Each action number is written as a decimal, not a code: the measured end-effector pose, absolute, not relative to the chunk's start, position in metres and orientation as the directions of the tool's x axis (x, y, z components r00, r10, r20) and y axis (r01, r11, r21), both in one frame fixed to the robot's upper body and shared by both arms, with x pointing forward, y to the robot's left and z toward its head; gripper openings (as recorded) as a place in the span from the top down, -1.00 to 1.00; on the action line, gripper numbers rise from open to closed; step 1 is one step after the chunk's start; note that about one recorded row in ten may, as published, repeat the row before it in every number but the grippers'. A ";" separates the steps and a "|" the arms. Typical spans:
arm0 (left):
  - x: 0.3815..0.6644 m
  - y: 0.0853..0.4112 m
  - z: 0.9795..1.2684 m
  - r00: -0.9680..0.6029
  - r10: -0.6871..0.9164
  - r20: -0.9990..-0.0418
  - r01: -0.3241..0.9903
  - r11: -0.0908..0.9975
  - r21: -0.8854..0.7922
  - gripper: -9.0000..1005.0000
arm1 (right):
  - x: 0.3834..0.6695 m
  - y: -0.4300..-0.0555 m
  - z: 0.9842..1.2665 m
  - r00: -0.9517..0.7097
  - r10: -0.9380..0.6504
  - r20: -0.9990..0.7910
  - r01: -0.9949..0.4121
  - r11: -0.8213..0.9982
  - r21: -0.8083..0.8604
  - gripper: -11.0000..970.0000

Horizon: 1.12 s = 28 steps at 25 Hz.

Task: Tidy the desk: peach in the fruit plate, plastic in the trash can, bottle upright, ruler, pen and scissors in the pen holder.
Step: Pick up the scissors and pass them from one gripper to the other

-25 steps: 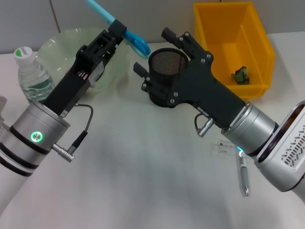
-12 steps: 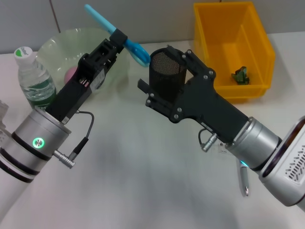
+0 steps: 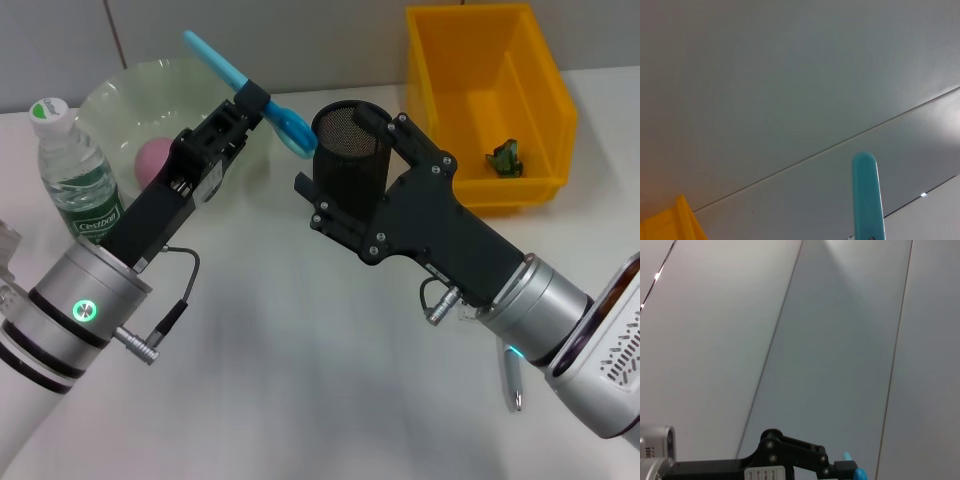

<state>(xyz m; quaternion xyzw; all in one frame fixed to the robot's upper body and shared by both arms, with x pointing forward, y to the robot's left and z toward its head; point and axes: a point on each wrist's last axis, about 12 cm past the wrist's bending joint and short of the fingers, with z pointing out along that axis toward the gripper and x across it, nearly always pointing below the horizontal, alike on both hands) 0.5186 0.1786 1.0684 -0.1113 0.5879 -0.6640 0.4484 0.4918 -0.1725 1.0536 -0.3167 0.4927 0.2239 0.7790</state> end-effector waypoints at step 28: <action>0.513 0.174 1.064 -0.594 -0.731 -0.336 0.426 0.069 -0.902 0.49 | 0.505 -0.159 1.057 0.388 0.022 -0.921 -0.686 0.675 -0.273 0.15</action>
